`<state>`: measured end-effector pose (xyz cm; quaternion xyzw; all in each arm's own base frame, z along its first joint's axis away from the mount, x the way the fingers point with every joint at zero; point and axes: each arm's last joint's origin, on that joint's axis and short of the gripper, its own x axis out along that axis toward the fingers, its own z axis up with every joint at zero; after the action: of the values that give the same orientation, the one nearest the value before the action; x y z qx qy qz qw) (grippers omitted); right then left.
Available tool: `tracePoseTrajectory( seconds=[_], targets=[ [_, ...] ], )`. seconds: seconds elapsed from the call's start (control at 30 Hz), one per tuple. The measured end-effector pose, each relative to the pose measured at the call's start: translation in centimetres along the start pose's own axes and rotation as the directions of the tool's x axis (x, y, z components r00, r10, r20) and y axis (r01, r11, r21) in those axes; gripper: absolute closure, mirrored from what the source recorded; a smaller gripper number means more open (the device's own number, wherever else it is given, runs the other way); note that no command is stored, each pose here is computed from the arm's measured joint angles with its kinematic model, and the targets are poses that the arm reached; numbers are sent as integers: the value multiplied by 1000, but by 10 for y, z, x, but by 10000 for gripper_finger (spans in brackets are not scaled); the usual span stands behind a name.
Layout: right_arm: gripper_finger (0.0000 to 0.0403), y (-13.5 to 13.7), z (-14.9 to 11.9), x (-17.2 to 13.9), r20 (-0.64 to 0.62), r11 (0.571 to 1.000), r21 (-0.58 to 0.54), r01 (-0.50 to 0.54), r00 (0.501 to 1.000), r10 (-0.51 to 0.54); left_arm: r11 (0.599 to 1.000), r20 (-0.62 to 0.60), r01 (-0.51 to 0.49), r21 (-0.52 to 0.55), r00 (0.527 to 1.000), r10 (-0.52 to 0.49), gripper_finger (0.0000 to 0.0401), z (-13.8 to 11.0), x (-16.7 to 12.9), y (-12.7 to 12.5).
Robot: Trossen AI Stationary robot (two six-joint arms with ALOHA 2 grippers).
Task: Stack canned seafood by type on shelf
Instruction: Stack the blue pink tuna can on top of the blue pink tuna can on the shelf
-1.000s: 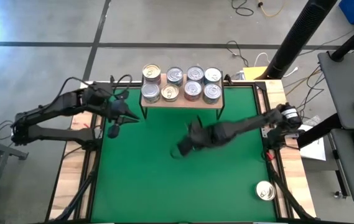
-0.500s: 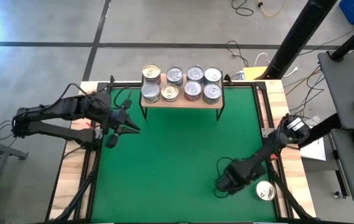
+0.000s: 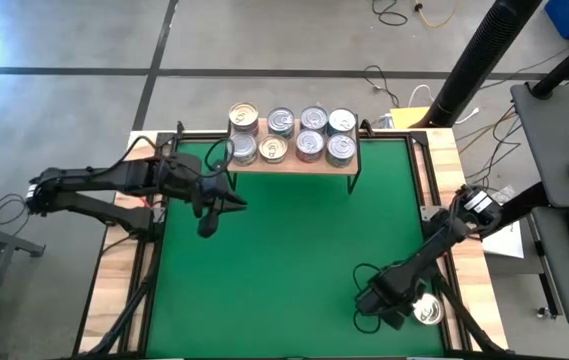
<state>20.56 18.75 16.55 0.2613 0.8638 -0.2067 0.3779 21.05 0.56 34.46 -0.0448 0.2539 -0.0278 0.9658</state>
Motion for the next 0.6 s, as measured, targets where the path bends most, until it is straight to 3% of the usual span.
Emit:
tracePoseTrajectory(
  seconds=[0.13,0.33,0.5,0.6],
  targets=[
    [307,0,-11,12,8,994,-102,44,999,-43,997,-9,-27,-78,1000,26,363,1,10,2],
    [358,-5,-24,39,22,980,-152,128,992,-126,987,-35,-72,-143,997,68,363,0,29,1],
    [390,0,-20,47,46,985,-163,58,998,-51,980,-42,-120,-159,993,114,363,-1,49,-6],
    [392,11,-9,31,144,981,-192,-23,988,51,983,-34,-119,-137,993,116,363,-2,63,-19]
  ],
)
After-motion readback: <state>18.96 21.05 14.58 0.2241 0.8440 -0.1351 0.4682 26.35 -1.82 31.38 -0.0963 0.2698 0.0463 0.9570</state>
